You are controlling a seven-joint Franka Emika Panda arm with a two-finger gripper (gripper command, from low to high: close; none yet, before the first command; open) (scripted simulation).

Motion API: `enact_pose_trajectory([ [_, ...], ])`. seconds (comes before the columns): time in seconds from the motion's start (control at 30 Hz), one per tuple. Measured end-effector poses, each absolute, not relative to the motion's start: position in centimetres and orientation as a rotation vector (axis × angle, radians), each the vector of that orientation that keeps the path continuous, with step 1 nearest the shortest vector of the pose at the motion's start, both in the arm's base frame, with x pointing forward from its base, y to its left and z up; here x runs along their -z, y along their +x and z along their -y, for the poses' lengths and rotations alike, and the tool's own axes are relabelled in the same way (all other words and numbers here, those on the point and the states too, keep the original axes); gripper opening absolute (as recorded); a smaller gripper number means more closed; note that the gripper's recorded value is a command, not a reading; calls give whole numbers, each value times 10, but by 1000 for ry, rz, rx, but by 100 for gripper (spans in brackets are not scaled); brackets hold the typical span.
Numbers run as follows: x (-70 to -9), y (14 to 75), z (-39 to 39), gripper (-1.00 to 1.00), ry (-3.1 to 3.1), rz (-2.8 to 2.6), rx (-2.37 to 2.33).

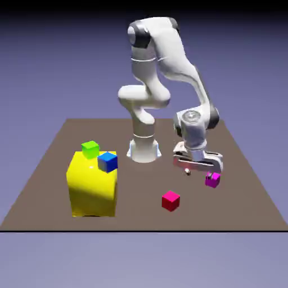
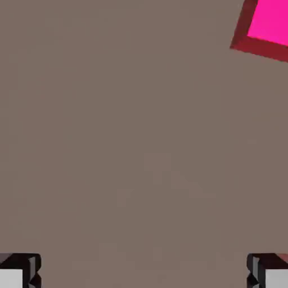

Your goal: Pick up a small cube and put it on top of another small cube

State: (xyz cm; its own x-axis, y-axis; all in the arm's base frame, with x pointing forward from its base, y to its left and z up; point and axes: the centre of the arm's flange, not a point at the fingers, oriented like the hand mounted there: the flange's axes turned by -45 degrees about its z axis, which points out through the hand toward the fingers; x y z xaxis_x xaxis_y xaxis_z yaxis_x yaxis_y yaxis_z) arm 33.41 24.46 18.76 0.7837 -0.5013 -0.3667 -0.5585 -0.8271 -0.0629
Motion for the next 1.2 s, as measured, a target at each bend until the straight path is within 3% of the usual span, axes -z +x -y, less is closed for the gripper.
enact_pose_trajectory([
  [0.1, -175, 309, -273, 0, -2745, -924, -708],
  [0.33, -116, 292, -287, 0, -2744, -924, -708],
  [0.37, -112, 290, -288, -100, -2745, -924, -708],
  [0.67, -177, 321, -263, -100, -2731, -955, -704],
  [0.97, -230, 449, -47, -100, -2465, -1379, -635],
  [1.13, -174, 438, -65, -100, -2464, -1380, -635],
  [1.17, -166, 436, -67, 100, -2465, -1381, -635],
  [1.2, -166, 436, -67, 100, -2466, -1381, -636],
])
